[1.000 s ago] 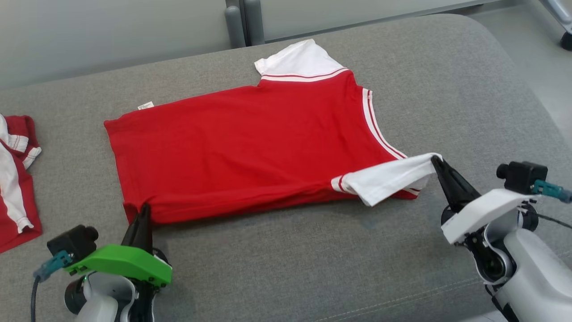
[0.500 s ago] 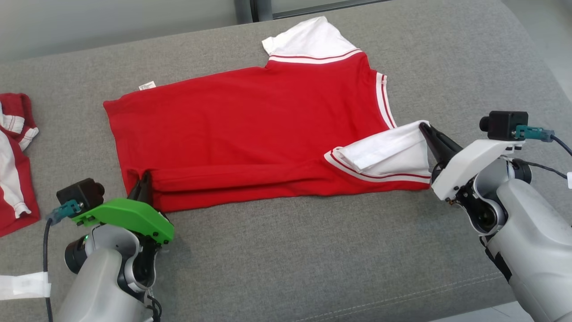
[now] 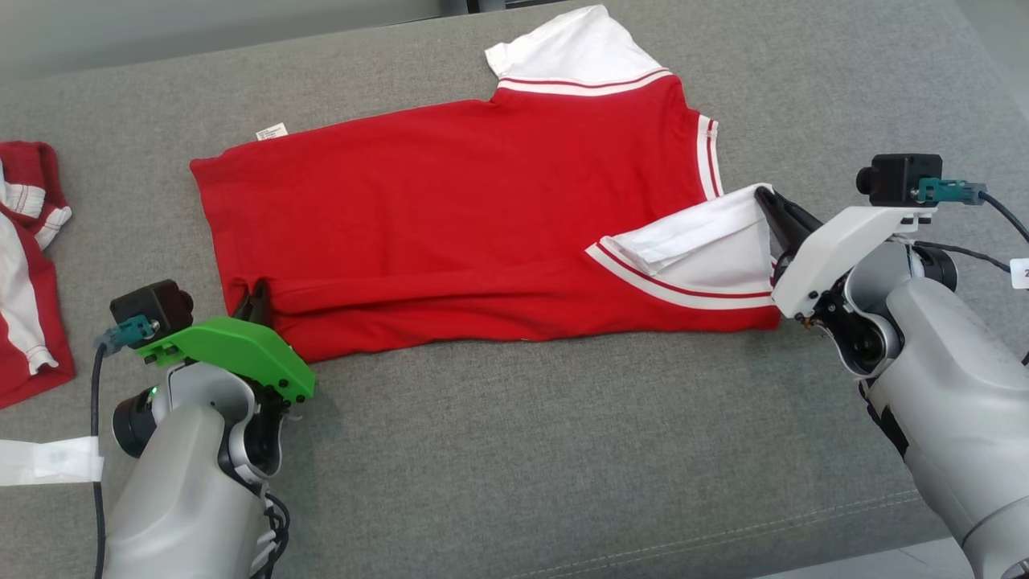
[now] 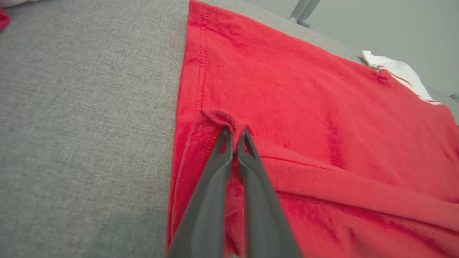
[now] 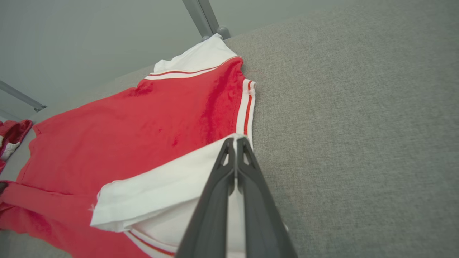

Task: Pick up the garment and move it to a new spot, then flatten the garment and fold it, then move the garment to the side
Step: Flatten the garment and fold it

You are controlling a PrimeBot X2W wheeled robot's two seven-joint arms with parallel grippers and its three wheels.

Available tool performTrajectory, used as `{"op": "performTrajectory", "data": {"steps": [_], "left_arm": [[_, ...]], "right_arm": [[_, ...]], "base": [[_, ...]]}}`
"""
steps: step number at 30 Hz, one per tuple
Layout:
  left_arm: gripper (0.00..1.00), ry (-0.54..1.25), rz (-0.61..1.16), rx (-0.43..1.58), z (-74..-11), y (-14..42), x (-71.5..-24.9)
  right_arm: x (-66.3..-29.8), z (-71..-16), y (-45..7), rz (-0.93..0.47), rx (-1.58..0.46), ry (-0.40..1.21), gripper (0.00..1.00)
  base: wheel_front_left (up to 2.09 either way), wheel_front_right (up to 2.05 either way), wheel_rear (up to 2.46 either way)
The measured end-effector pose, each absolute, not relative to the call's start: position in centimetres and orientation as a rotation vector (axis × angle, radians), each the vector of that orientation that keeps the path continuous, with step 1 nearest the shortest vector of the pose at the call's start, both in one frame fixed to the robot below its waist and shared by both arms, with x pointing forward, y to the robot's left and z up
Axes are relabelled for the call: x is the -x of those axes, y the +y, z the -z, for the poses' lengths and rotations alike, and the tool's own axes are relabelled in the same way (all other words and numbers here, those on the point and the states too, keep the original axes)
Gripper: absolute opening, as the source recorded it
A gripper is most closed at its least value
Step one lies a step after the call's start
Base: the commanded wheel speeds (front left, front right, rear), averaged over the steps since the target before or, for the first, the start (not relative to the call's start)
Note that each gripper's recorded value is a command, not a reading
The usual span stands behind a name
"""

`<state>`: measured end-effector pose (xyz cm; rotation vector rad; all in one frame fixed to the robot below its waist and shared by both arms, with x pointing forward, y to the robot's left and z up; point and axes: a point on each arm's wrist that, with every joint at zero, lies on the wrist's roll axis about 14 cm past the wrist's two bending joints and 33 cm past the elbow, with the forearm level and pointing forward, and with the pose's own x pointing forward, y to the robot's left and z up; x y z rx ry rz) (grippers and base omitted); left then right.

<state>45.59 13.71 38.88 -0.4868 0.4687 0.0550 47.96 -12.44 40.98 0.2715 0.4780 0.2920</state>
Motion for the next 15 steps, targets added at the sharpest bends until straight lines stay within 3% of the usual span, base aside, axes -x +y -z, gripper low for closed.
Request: {"op": "performTrajectory", "data": {"steps": [1, 2, 3, 4, 5, 6, 7, 15], "left_arm": [[0.0, 0.469, -0.056, 0.488, -38.9, 13.7, -45.7], [0.13, 0.47, -0.057, 0.488, -38.9, 13.7, -45.8], [0.36, 0.47, -0.057, 0.482, -38.9, 13.7, -45.9], [0.93, 0.469, -0.058, 0.481, -38.9, 13.7, -46.0], [1.0, 0.459, -0.06, 0.479, -39.1, 13.8, -46.2], [1.0, 0.45, -0.061, 0.473, -39.3, 13.9, -46.3], [1.0, 0.438, -0.062, 0.471, -39.6, 13.9, -46.5], [1.0, 0.37, -0.074, 0.463, -41.2, 14.5, -47.0]], "right_arm": [[-48.0, -40.9, -12.5, -0.29, -0.268, 0.482, 0.0], [-48.0, -40.7, -12.5, -0.287, -0.264, 0.482, 0.0], [-48.1, -40.7, -12.6, -0.284, -0.261, 0.481, 0.04], [-48.3, -40.7, -12.7, -0.28, -0.26, 0.476, 0.29], [-48.4, -40.8, -12.7, -0.278, -0.26, 0.471, 0.4], [-48.5, -40.9, -12.7, -0.277, -0.258, 0.466, 0.67], [-48.6, -41.0, -12.6, -0.277, -0.256, 0.457, 1.0], [-49.1, -42.8, -11.9, -0.284, -0.263, 0.369, 1.0]], "base": [[0.0, 0.0, 0.0], [0.0, 0.0, 0.0], [0.0, 0.0, 0.0], [0.0, 0.0, 0.0], [0.0, 0.0, 0.0], [0.0, 0.0, 0.0], [0.0, 0.0, 0.0], [0.0, 0.0, 0.0]]}}
